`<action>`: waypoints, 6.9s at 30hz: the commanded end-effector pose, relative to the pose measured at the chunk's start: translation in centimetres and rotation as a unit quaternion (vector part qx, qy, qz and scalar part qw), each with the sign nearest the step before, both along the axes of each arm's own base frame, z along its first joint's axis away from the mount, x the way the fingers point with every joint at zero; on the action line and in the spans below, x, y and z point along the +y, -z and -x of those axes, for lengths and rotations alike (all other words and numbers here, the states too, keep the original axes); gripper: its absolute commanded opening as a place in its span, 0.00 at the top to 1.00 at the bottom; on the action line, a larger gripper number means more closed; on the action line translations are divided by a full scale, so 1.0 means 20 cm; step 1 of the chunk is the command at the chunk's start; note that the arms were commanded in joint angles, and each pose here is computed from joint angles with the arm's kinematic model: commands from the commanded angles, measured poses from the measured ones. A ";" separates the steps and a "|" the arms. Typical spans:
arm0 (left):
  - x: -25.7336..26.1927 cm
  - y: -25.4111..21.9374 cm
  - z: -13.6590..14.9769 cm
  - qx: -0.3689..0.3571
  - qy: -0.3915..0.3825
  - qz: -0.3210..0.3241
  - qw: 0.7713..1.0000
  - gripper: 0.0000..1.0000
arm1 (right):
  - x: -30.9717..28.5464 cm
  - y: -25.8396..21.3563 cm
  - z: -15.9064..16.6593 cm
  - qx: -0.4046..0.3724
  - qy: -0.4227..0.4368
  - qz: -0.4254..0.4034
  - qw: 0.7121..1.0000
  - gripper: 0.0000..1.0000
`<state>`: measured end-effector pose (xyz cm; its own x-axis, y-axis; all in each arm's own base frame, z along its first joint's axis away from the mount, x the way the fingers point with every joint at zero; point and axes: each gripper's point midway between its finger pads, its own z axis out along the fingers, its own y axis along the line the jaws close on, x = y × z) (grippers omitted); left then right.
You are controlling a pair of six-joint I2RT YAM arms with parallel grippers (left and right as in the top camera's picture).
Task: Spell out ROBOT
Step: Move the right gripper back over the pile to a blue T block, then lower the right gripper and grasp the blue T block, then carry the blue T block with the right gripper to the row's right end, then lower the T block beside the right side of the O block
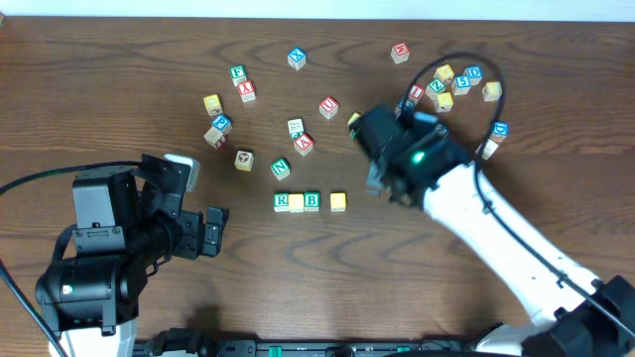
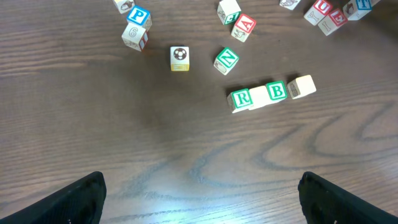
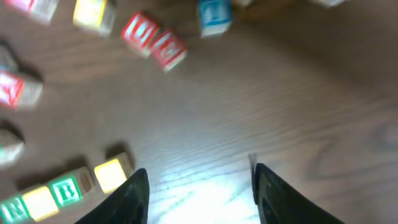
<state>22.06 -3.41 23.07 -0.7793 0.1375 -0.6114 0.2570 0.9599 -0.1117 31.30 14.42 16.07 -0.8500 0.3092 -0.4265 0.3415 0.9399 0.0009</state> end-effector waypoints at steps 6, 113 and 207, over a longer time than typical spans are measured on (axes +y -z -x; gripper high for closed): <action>0.00 -0.02 0.00 -0.005 0.005 0.002 1.000 0.03 | -0.20 0.01 -0.25 0.041 0.077 0.004 0.996 0.50; 0.00 -0.02 0.00 -0.005 0.005 0.002 1.000 0.03 | -0.25 0.46 -0.62 0.078 -0.070 -0.009 0.994 0.87; 0.00 -0.02 0.00 -0.005 0.005 0.002 1.000 0.03 | 0.47 0.73 -0.01 0.092 -0.248 -0.028 0.964 0.99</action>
